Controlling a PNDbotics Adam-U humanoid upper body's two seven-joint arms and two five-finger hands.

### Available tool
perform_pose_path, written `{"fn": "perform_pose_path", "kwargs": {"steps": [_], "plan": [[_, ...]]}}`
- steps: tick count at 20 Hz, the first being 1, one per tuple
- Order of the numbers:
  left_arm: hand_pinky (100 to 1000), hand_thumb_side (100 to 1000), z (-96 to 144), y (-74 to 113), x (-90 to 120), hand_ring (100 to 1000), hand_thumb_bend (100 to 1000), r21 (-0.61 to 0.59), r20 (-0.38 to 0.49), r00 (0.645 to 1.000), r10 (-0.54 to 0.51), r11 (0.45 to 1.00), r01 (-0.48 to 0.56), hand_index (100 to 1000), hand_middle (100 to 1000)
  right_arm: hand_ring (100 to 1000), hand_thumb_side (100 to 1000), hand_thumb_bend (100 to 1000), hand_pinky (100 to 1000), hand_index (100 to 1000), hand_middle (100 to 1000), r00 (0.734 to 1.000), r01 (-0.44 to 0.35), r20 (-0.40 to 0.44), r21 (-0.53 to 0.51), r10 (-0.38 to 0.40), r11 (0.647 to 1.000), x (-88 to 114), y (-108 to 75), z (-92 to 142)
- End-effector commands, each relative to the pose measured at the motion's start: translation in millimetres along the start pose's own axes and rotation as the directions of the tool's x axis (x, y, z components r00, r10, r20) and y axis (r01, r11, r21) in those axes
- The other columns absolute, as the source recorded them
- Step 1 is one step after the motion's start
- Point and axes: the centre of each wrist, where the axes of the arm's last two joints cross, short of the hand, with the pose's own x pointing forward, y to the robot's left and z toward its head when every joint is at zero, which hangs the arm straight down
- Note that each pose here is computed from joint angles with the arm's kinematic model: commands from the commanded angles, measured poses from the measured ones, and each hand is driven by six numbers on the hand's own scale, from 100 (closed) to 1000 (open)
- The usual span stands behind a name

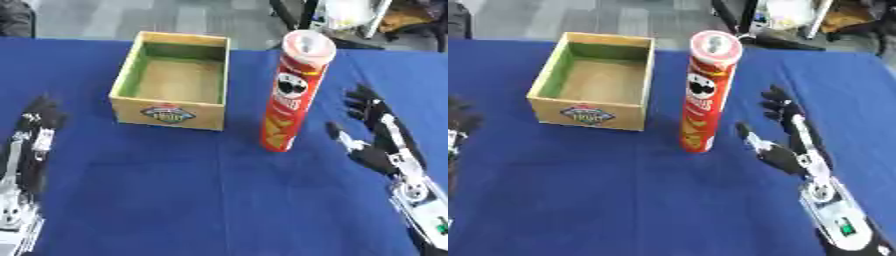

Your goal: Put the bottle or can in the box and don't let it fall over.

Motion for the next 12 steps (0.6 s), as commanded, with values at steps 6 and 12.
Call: {"fn": "perform_pose_path", "kwargs": {"steps": [6, 12], "plan": [[878, 747, -3.9, 3.9, 6.5, 804, 459, 0.001, 0.028, 1.0, -0.007, 1.0, 0.007, 950, 827, 874, 392, 459, 860, 1000, 872, 1.0, -0.017, 0.022, -0.003, 0.017, 1.0, 4.2, -7.7, -4.7], [878, 748, -3.8, 3.5, 6.4, 805, 459, -0.001, 0.028, 1.0, -0.006, 1.0, 0.007, 950, 827, 876, 393, 463, 860, 1000, 874, 0.999, -0.009, 0.033, 0.006, 0.009, 1.0, 6.9, -6.6, -10.4]]}}
